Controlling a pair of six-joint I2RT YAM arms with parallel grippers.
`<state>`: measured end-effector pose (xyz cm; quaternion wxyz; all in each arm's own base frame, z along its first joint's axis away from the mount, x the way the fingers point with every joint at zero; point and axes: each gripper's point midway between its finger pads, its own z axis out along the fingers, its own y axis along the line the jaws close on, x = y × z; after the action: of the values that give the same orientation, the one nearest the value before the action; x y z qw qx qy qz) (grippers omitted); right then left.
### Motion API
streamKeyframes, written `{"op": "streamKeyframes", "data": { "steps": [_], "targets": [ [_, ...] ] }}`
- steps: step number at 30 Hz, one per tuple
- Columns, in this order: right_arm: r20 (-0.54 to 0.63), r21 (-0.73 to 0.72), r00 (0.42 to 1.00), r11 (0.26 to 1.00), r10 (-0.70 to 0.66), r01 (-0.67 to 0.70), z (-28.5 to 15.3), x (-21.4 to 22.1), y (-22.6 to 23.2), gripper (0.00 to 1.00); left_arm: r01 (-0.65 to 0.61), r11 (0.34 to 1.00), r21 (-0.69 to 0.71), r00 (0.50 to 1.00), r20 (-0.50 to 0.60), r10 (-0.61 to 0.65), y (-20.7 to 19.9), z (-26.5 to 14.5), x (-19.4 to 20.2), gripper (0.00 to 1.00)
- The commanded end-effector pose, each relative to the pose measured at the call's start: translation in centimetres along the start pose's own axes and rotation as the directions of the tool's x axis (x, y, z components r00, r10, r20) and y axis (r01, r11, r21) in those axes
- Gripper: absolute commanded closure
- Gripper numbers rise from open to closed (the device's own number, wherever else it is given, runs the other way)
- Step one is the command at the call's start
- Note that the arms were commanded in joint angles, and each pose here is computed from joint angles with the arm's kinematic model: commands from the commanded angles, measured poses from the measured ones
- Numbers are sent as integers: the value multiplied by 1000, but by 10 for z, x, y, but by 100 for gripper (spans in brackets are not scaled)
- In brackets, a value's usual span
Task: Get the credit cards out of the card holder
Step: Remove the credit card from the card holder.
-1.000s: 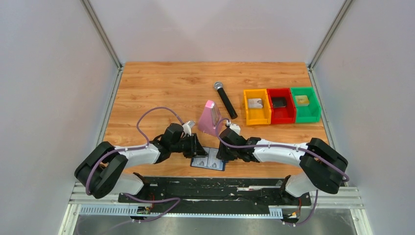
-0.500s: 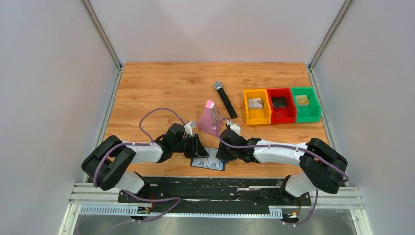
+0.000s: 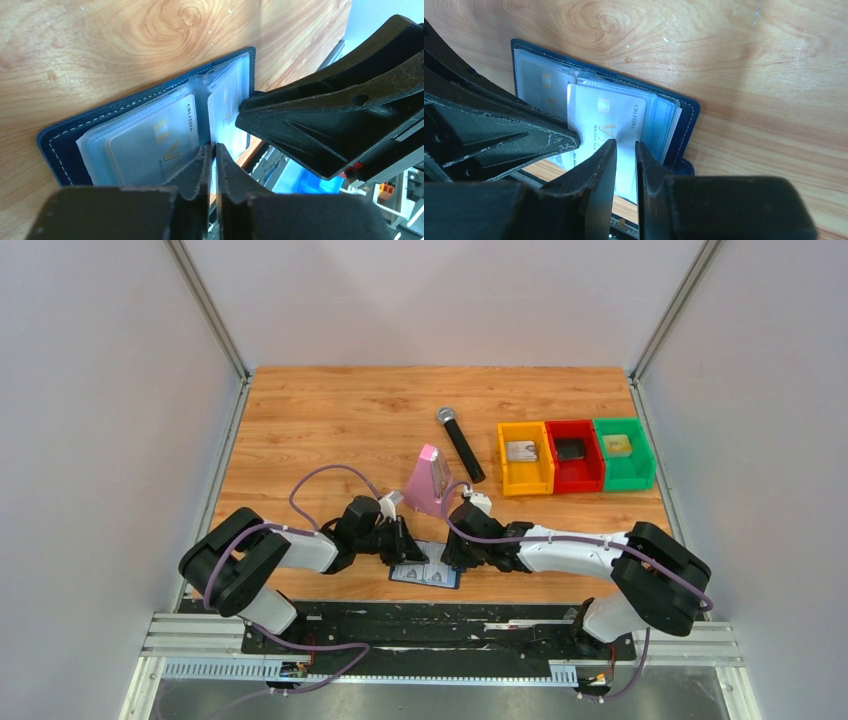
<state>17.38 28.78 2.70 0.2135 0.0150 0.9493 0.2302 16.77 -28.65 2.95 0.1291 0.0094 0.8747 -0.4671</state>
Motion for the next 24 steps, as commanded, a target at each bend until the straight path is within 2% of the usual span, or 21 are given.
{"op": "streamKeyframes", "data": {
  "steps": [1,2,3,24],
  "targets": [
    [1,28,1000,1000,13,-13,2,3,-11,78,-26,998,54,999,23,25,-15,-2,-4,95],
    [2,30,1000,999,14,-14,2,3,-12,78,-26,998,51,999,25,25,-15,-4,-4,100],
    [2,30,1000,999,17,-17,2,2,-13,78,-28,999,47,999,29,27,-15,-4,-5,100],
    [11,24,1000,999,26,-26,-1,-3,-16,78,-9,993,-116,992,124,24,1,-32,-15,100]
  ]
}}
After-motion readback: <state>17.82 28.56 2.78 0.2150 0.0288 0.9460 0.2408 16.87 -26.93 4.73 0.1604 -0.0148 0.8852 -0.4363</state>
